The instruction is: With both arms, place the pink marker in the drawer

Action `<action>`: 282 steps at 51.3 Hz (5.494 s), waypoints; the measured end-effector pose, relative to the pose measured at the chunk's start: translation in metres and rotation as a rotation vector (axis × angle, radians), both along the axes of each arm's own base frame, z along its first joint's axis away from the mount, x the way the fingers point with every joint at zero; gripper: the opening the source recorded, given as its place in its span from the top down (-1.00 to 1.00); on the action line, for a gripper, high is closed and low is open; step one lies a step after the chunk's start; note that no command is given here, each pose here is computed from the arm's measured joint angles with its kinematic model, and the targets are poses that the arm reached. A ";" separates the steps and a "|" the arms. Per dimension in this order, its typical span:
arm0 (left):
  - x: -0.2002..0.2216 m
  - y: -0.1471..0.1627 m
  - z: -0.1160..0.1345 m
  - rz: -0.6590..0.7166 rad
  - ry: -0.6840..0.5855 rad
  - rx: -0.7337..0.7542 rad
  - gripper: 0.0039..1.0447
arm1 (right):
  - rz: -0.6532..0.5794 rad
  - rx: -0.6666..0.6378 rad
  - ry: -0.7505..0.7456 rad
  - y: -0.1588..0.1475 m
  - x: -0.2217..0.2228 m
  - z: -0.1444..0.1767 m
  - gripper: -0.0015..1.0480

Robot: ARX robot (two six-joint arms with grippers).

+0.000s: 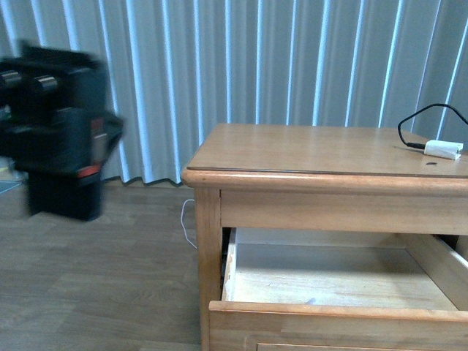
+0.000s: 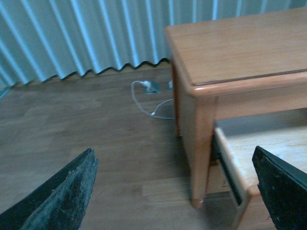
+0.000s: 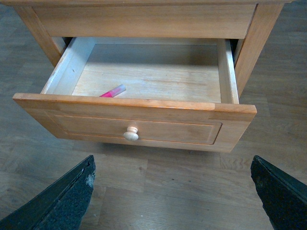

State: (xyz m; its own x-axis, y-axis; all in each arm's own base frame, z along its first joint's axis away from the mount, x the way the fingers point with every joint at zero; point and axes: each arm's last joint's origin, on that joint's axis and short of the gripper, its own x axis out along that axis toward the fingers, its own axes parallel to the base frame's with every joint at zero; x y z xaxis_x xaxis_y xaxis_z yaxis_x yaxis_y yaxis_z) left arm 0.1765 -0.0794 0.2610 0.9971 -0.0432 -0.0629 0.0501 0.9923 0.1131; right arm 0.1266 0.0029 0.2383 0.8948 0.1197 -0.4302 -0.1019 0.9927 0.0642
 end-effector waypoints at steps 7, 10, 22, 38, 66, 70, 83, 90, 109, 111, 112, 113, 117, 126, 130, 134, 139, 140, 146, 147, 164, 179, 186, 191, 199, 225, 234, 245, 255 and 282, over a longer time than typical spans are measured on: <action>-0.024 0.024 -0.010 0.053 -0.023 -0.080 -0.88 | 0.000 0.000 0.000 0.000 0.000 0.000 -0.83; -0.027 0.026 -0.007 0.055 -0.040 -0.107 -0.88 | 0.000 0.000 0.000 0.000 0.000 0.000 -0.83; -0.036 0.042 -0.030 0.035 -0.054 -0.119 -0.24 | 0.000 0.000 0.000 0.000 0.000 0.000 -0.83; -0.049 0.062 -0.059 0.041 -0.059 -0.120 0.83 | 0.000 0.000 0.000 0.000 0.000 0.000 -0.83; -0.064 0.079 -0.083 0.045 -0.060 -0.120 0.93 | 0.000 0.000 0.000 0.000 0.000 0.000 -0.83; -0.065 0.079 -0.084 0.045 -0.062 -0.120 0.93 | 0.000 0.000 0.000 0.000 0.000 0.000 -0.83; -0.071 0.079 -0.087 0.043 -0.084 -0.120 0.93 | 0.000 0.000 0.000 0.000 0.000 0.000 -0.83; -0.080 0.079 -0.090 0.043 -0.080 -0.120 0.93 | -0.001 -0.001 0.000 0.000 0.000 0.000 -0.83; -0.080 0.079 -0.090 0.043 -0.080 -0.120 -0.21 | -0.066 -0.229 0.069 0.001 0.003 -0.014 -0.83; -0.080 0.079 -0.090 0.043 -0.080 -0.120 -0.35 | -0.039 -0.240 0.095 0.002 0.005 -0.018 -0.83; -0.080 0.079 -0.090 0.043 -0.080 -0.120 -0.42 | -0.021 -0.246 0.109 0.003 0.007 -0.020 -0.83; -0.080 0.079 -0.090 0.043 -0.080 -0.120 -0.45 | -0.007 -0.247 0.122 0.003 0.009 -0.022 -0.83; -0.080 0.079 -0.090 0.043 -0.080 -0.120 -0.73 | 0.045 -0.261 0.162 0.005 0.019 -0.033 -0.83; -0.080 0.079 -0.090 0.043 -0.080 -0.120 -0.88 | 0.076 -0.270 0.241 0.008 0.043 -0.069 -0.83; -0.080 0.079 -0.090 0.043 -0.080 -0.120 -0.88 | 0.089 -0.254 0.236 0.012 0.056 -0.080 -0.83; -0.080 0.079 -0.090 0.043 -0.080 -0.120 -0.88 | 0.102 -0.233 0.223 0.019 0.069 -0.090 -0.83; -0.080 0.079 -0.090 0.043 -0.080 -0.120 -0.88 | 0.103 -0.222 0.202 0.026 0.084 -0.101 -0.83; -0.080 0.079 -0.090 0.043 -0.080 -0.120 -0.88 | 0.101 -0.220 0.201 0.027 0.087 -0.103 -0.83; -0.080 0.079 -0.090 0.043 -0.080 -0.120 -0.88 | 0.062 -0.213 0.196 0.034 0.113 -0.116 -0.83; -0.080 0.079 -0.090 0.043 -0.080 -0.120 -0.88 | 0.055 -0.209 0.194 0.035 0.117 -0.118 -0.83; -0.080 0.079 -0.090 0.043 -0.080 -0.120 -0.88 | -0.062 -0.166 0.154 0.050 0.181 -0.146 -0.83; -0.080 0.079 -0.090 0.043 -0.080 -0.120 -0.88 | -0.111 -0.116 0.096 0.065 0.238 -0.148 -0.83; -0.080 0.079 -0.090 0.043 -0.080 -0.120 -0.88 | -0.144 -0.100 0.081 0.070 0.267 -0.147 -0.83; -0.080 0.079 -0.090 0.043 -0.080 -0.120 -0.88 | -0.177 -0.095 0.068 0.072 0.286 -0.145 -0.83; -0.080 0.079 -0.090 0.043 -0.080 -0.120 -0.88 | -0.185 -0.094 0.059 0.074 0.295 -0.146 -0.83; -0.080 0.079 -0.090 0.043 -0.080 -0.120 -0.88 | -0.170 -0.038 0.017 0.069 0.261 -0.120 -0.83; -0.080 0.079 -0.090 0.043 -0.080 -0.120 -0.88 | -0.106 0.014 0.008 0.059 0.197 -0.080 -0.83; -0.080 0.079 -0.090 0.043 -0.079 -0.120 -0.88 | -0.077 0.054 -0.042 0.033 0.121 -0.018 -0.83; -0.080 0.079 -0.090 0.043 -0.080 -0.120 -0.88 | -0.038 0.097 -0.113 0.017 0.068 0.026 -0.83; -0.080 0.079 -0.090 0.043 -0.079 -0.120 -0.88 | -0.120 -0.029 -0.444 -0.002 0.030 -0.001 0.19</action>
